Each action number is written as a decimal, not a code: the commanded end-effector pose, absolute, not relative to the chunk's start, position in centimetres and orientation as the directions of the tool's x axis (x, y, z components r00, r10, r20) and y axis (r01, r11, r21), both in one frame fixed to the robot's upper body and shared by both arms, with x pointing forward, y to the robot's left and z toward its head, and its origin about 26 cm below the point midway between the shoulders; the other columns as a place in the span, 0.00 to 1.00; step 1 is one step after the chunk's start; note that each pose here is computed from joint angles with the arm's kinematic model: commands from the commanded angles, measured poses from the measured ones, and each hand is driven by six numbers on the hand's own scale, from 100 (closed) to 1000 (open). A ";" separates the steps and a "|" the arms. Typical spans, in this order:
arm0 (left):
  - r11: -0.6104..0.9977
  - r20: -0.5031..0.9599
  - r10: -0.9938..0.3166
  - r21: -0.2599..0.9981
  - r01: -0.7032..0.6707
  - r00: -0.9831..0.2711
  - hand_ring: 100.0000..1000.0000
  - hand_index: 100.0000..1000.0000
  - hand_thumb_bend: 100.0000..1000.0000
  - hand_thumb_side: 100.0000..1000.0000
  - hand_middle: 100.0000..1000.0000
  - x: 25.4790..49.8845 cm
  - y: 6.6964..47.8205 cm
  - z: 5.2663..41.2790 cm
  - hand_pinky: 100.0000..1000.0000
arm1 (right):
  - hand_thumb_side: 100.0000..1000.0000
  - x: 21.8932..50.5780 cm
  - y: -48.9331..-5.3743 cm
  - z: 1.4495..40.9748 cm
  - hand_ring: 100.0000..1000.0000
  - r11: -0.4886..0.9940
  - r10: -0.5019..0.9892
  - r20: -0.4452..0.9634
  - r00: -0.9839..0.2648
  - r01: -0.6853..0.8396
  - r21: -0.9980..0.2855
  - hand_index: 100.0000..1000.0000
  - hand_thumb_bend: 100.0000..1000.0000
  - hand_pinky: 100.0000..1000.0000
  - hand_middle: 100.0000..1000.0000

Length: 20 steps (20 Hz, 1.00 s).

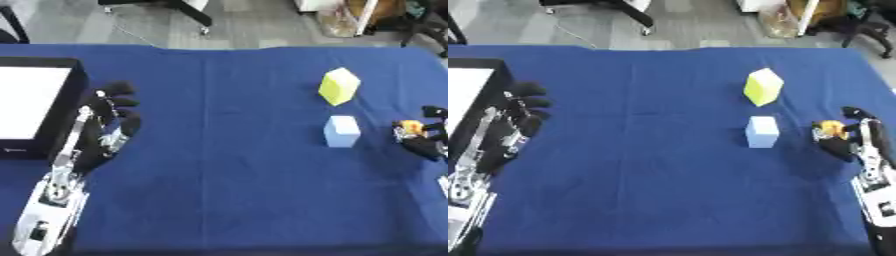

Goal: Pick up the objects with one hand, pass them to the other hand, and then place them into the box on the other side of the table.

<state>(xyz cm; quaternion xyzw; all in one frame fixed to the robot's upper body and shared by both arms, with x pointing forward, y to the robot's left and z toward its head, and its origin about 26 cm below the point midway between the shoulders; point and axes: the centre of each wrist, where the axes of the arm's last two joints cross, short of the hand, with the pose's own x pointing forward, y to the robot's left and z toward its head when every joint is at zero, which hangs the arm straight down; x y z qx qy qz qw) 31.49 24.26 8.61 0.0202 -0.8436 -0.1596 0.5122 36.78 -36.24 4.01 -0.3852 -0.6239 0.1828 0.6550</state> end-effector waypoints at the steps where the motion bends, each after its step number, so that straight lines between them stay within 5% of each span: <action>1: 0.942 0.838 -0.204 0.309 0.131 -0.506 0.68 0.83 0.62 0.55 0.70 31.6 24.4 9.7 0.63 | 0.23 37.0 -37.3 4.3 0.67 0.612 0.737 0.653 0.175 0.237 -0.755 0.83 0.25 0.58 0.75; 10: 0.942 0.838 -0.204 0.309 0.131 -0.506 0.68 0.84 0.61 0.55 0.70 31.6 24.5 9.7 0.63 | 0.01 37.0 -37.9 3.1 0.65 0.573 0.745 0.616 0.258 0.226 -0.788 0.80 0.13 0.58 0.71; 14: 0.942 0.839 -0.204 0.308 0.131 -0.504 0.67 0.83 0.61 0.56 0.70 31.6 24.5 9.7 0.63 | 0.00 37.0 -38.1 2.9 0.62 0.544 0.754 0.588 0.292 0.224 -0.809 0.75 0.03 0.57 0.67; 20: 0.943 0.839 -0.204 0.307 0.130 -0.504 0.67 0.83 0.60 0.56 0.70 31.6 24.5 9.7 0.63 | 0.00 36.9 -38.2 3.0 0.49 0.501 0.755 0.570 0.325 0.275 -0.821 0.52 0.00 0.52 0.44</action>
